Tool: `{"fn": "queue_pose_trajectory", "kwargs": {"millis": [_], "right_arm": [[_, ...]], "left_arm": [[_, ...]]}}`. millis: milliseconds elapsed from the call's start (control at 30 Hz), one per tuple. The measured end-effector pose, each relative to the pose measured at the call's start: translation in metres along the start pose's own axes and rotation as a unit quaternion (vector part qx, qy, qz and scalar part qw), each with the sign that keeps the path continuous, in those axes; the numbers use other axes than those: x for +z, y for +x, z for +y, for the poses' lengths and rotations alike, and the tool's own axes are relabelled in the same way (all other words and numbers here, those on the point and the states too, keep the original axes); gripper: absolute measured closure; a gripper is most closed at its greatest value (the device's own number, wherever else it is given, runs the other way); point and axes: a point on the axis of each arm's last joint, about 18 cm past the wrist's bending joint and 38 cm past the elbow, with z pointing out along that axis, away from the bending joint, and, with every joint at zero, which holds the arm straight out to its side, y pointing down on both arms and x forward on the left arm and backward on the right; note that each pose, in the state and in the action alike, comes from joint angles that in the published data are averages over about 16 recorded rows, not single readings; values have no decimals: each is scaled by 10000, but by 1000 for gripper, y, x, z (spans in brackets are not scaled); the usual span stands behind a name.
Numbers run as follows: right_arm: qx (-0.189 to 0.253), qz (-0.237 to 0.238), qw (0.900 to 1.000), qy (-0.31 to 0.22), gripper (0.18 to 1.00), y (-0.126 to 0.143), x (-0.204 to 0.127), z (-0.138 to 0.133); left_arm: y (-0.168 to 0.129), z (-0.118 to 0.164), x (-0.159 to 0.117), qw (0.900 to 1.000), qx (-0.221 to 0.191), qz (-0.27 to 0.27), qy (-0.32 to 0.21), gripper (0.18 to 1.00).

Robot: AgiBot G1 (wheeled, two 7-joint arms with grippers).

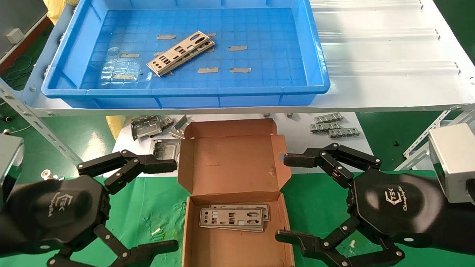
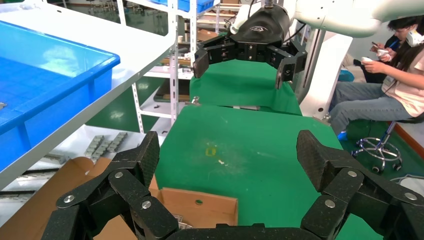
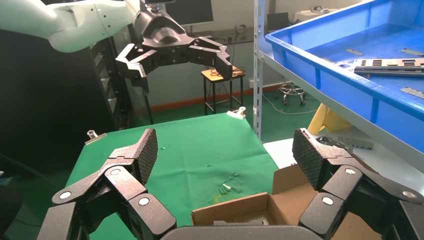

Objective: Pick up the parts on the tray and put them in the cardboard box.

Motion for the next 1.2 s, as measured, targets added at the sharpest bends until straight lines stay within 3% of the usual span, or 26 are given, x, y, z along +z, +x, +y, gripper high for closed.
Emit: {"fn": "queue_pose_trajectory", "kwargs": {"millis": [1200], "right_arm": [[0, 0, 10000, 0, 178, 0, 0, 0]], "left_arm": [[0, 0, 0, 10000, 0, 0, 0, 184]]}}
